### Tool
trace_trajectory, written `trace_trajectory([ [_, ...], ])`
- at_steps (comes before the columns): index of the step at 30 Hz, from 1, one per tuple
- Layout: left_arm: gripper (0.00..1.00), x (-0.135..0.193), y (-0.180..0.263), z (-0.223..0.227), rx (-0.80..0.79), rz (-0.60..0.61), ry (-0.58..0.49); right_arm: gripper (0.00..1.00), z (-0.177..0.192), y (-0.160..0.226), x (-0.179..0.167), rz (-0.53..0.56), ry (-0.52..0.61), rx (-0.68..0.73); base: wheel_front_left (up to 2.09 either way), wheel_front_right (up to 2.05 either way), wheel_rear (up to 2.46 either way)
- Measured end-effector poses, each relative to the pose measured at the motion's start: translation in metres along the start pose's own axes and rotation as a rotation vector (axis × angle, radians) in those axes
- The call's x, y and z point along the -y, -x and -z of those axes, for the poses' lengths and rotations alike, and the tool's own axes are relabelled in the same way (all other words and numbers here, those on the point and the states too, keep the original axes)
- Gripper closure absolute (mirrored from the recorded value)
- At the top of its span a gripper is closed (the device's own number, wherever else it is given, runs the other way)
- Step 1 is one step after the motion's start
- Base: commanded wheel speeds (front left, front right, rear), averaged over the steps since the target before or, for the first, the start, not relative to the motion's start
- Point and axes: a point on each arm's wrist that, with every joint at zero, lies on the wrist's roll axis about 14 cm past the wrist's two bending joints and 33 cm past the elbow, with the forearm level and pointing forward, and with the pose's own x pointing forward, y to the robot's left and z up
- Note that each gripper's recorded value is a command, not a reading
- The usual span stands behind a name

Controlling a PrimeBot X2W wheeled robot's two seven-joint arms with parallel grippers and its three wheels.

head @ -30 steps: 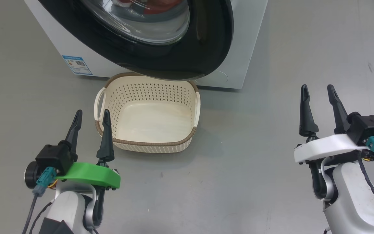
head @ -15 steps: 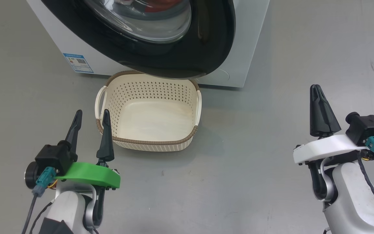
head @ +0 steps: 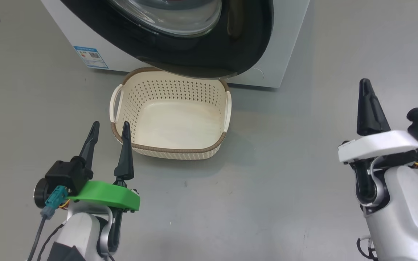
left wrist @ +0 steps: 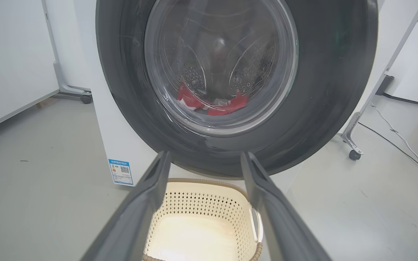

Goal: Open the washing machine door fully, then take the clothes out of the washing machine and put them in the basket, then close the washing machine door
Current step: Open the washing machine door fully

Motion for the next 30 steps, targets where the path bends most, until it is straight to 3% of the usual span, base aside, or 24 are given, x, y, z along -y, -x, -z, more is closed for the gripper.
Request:
trace_trajectory([
  [13, 0.00, -0.005, -0.006, 0.010, -0.026, -0.010, -0.001, 1.00, -0.022, -0.070, -0.019, -0.071, -0.416, -0.063, 0.00, 0.00, 0.00],
  [20, 0.00, -0.015, -0.005, 0.013, -0.038, -0.037, 0.008, 1.00, -0.032, -0.106, -0.039, -0.134, -0.524, -0.134, 0.00, 0.00, 0.00],
  [30, 0.00, -0.029, -0.002, 0.017, -0.055, -0.077, -0.001, 1.00, -0.018, -0.137, -0.063, -0.178, -0.646, -0.302, 0.00, 0.00, 0.00],
])
